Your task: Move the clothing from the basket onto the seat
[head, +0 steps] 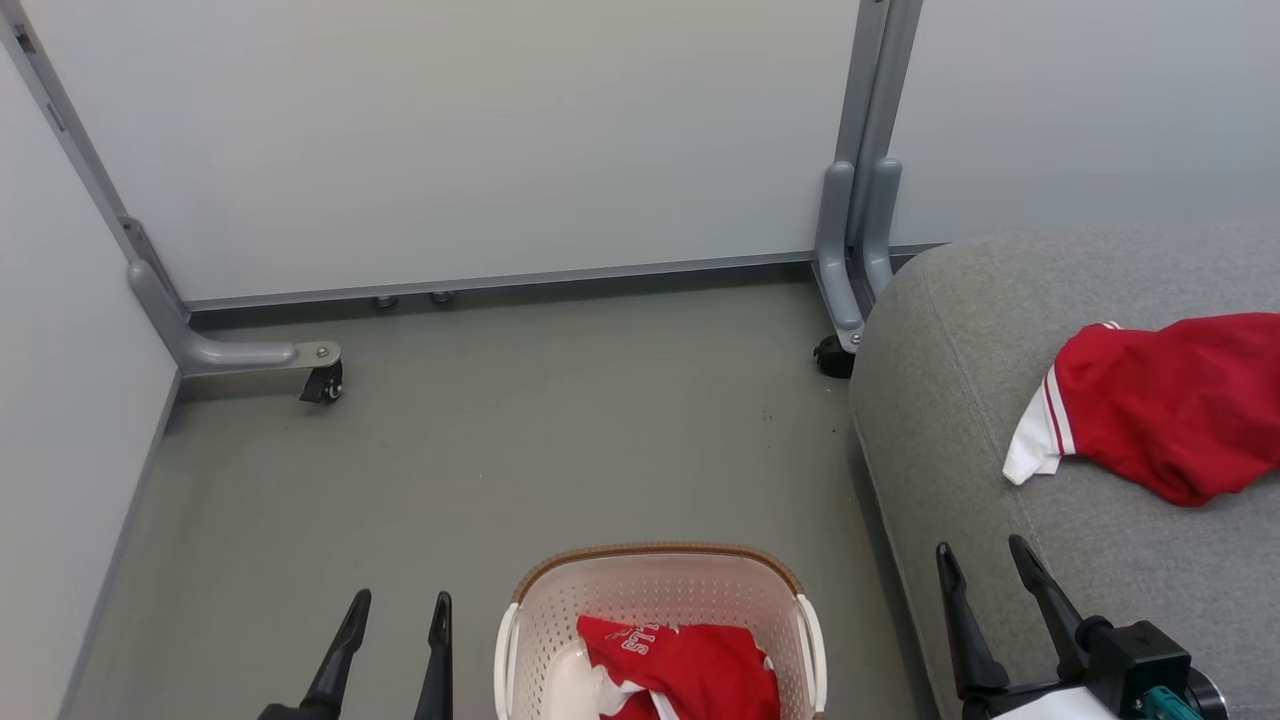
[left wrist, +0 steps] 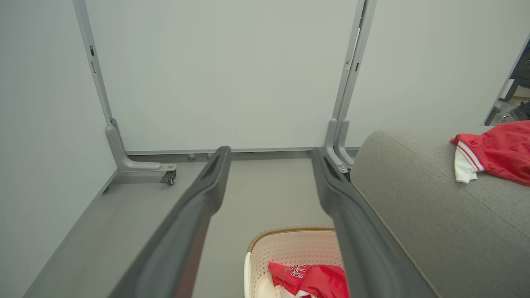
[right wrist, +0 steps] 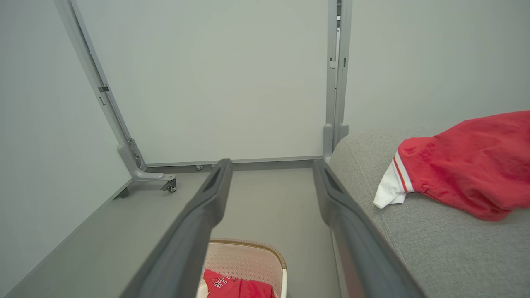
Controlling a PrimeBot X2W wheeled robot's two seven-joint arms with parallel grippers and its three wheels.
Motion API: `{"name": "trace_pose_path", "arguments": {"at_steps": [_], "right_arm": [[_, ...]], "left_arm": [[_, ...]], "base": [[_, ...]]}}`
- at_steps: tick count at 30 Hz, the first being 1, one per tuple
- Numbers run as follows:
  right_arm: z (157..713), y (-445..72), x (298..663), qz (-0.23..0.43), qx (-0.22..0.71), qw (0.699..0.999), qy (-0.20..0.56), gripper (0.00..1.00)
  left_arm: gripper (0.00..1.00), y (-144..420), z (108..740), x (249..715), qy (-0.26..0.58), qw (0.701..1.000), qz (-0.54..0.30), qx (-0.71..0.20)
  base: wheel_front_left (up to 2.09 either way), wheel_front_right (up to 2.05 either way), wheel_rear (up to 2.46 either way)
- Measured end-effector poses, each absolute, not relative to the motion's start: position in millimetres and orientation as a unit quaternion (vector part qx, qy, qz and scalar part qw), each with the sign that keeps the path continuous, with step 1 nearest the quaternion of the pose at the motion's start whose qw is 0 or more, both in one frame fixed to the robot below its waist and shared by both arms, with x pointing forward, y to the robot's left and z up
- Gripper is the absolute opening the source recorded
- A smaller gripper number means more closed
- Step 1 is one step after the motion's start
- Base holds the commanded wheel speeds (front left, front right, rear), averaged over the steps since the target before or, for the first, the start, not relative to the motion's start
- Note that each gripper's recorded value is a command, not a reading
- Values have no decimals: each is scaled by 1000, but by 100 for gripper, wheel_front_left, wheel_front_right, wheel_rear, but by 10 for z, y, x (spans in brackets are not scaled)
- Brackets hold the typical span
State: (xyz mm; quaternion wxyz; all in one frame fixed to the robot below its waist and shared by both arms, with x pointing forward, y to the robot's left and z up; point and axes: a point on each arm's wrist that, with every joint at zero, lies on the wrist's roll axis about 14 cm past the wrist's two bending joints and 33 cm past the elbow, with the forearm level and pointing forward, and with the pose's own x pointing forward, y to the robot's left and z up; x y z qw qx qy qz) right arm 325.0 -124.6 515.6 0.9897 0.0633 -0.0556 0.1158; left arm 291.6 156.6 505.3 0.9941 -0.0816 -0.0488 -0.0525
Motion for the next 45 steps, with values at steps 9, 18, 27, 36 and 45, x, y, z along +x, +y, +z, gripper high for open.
{"name": "trace_pose_path", "arguments": {"at_steps": [9, 18, 27, 36, 45], "right_arm": [[5138, -1242, 3244, 116, 64, 990, -53, 100], [5096, -1271, 3273, 111, 65, 991, -46, 100], [5075, -1332, 3363, 101, 64, 992, -42, 100], [5234, -1446, 3705, 84, 59, 992, -69, 100], [5243, -1654, 4153, 54, 47, 994, -84, 100]], "left_arm": [[100, 1504, 5030, 2925, -44, 994, -62, -83], [100, 1457, 4963, 2956, -30, 994, -68, -84], [100, 1328, 4897, 3064, -14, 992, -89, -87], [100, 1019, 4855, 3462, 0, 983, -170, -66], [100, 624, 4402, 3893, 67, 956, -286, -27]], "base": [[0, 0, 0], [0, 0, 0], [0, 0, 0], [0, 0, 0], [0, 0, 0]]}}
